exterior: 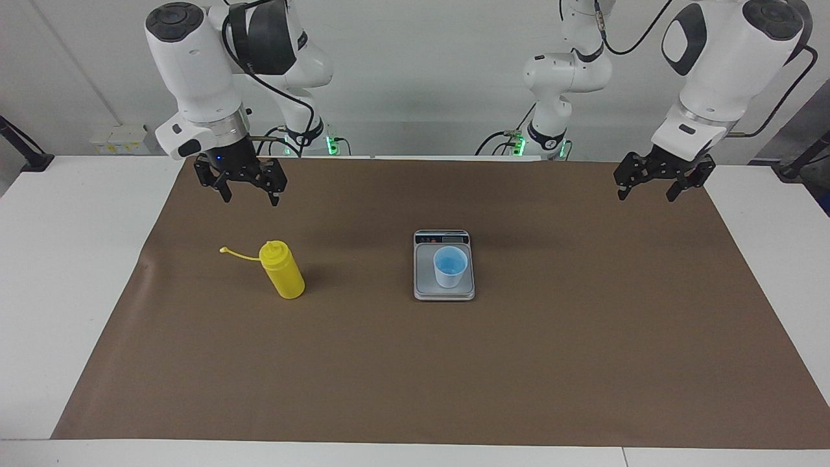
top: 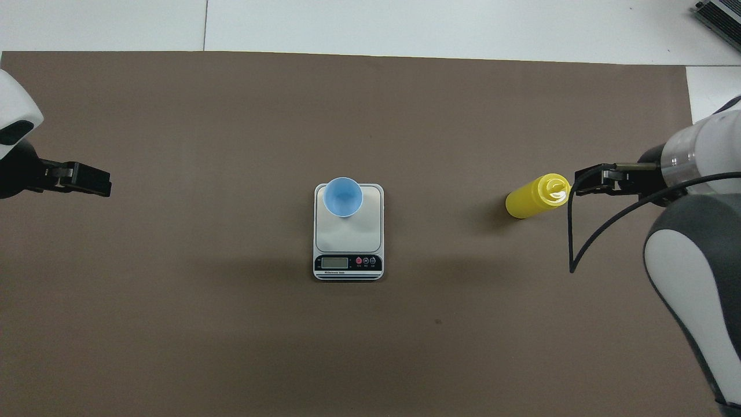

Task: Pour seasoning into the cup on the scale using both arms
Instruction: 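Open the right gripper and move it over the yellow bottle, then close the right gripper around the yellow bottle and lift it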

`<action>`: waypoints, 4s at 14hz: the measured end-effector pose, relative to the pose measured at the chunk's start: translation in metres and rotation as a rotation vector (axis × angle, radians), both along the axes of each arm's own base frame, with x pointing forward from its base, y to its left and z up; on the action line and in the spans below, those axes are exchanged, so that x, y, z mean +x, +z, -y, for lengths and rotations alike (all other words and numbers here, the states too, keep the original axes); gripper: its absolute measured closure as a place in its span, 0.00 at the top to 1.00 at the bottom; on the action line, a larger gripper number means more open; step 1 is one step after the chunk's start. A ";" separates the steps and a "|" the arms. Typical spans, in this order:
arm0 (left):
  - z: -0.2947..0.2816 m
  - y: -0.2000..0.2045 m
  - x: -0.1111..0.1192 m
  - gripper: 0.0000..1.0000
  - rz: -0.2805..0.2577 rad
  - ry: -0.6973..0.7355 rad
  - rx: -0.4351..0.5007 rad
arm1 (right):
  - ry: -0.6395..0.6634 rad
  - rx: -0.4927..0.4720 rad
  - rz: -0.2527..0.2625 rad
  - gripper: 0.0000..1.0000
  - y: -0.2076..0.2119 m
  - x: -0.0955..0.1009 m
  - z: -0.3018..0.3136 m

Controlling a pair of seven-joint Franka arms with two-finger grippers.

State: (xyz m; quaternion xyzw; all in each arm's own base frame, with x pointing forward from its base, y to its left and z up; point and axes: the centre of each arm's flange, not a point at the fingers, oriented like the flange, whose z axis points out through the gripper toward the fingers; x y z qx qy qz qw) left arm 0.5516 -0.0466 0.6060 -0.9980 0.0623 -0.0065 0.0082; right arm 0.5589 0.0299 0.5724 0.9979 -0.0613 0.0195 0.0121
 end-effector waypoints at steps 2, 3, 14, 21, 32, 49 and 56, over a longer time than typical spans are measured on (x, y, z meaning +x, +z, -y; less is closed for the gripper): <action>-0.002 0.004 -0.003 1.00 0.000 -0.002 0.000 | -0.047 0.000 0.002 1.00 0.000 0.001 0.026; 0.000 0.005 -0.004 1.00 0.000 -0.006 0.001 | -0.071 0.000 0.005 1.00 0.000 0.001 0.040; -0.018 0.019 -0.007 1.00 0.001 0.032 -0.028 | -0.502 0.141 -0.025 1.00 -0.055 0.032 0.129; -0.011 0.015 -0.008 1.00 -0.011 0.009 -0.027 | -0.939 0.318 -0.134 1.00 -0.115 0.076 0.125; -0.005 0.013 -0.010 1.00 -0.016 0.025 -0.026 | -1.192 0.615 -0.370 1.00 -0.197 0.088 0.152; -0.016 0.012 -0.009 1.00 -0.018 0.051 -0.027 | -1.252 0.730 -0.565 1.00 -0.246 0.056 0.118; -0.016 0.012 -0.009 1.00 -0.018 0.051 -0.027 | -1.225 0.792 -0.596 1.00 -0.253 0.044 0.103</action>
